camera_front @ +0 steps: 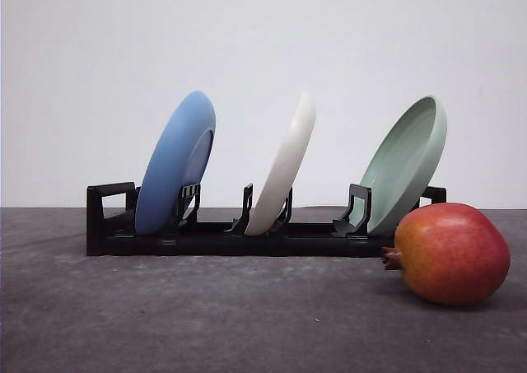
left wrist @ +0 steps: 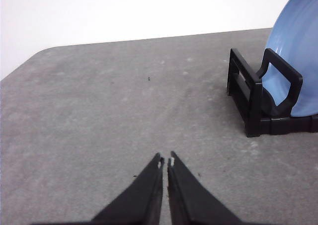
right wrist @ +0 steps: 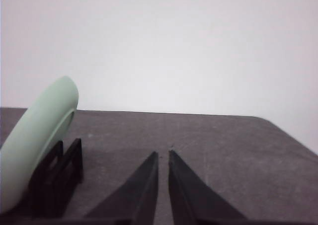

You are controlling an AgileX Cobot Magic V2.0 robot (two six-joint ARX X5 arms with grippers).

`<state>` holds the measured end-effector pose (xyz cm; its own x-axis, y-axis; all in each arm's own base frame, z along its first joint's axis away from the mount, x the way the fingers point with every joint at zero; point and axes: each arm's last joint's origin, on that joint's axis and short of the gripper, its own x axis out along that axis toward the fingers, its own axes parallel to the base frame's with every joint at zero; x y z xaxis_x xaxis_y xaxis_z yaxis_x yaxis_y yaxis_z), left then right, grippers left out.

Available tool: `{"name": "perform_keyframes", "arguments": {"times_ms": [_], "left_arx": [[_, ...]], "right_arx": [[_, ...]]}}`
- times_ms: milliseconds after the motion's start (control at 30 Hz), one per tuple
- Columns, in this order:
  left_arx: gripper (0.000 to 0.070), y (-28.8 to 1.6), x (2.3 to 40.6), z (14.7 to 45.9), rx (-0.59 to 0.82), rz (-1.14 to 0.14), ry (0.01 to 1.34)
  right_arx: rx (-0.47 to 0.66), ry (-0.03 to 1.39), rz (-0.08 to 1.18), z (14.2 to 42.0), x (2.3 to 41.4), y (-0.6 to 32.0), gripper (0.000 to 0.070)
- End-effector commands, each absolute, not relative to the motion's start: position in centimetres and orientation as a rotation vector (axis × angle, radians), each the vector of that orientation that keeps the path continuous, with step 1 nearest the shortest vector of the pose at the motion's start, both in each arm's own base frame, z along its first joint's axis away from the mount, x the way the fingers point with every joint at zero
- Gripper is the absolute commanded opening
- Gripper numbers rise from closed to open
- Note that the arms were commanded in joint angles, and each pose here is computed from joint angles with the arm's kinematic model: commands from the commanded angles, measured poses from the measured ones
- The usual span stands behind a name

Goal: Place pomegranate in white plate

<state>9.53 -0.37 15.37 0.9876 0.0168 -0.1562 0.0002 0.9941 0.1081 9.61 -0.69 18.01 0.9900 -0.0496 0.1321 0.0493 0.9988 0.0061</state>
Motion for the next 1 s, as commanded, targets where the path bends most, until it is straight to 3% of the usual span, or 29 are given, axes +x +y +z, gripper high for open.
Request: {"name": "perform_keyframes", "arguments": {"times_ms": [0,367,467,700,833,967], "left_arx": [[0.0000,-0.4,9.6,15.2,0.167,0.004,0.148],[0.0000,-0.4,9.6,15.6,0.201,0.005,0.111],[0.0000,-0.4,9.7,16.1,0.091,0.011,0.056],[0.0000,-0.4,9.6,17.5,-0.282,-0.009,-0.073],[0.0000,-0.6,9.1,19.8,-0.364,-0.094,-0.155],[0.0000,-0.8,8.2,23.0,-0.361,-0.187,-0.143]], "right_arx": [[0.070,-0.143,-0.046,18.0,9.6,-0.7,0.0034],[0.421,-0.072,-0.041,17.8,9.5,-0.7,0.0000],[0.474,0.009,-0.058,18.1,9.2,-0.7,0.0000],[0.471,0.045,0.004,22.2,7.6,-0.3,0.0000],[0.462,0.059,0.113,25.5,6.9,0.0,0.0000],[0.431,0.109,0.223,29.1,6.5,0.4,0.0000]]}}
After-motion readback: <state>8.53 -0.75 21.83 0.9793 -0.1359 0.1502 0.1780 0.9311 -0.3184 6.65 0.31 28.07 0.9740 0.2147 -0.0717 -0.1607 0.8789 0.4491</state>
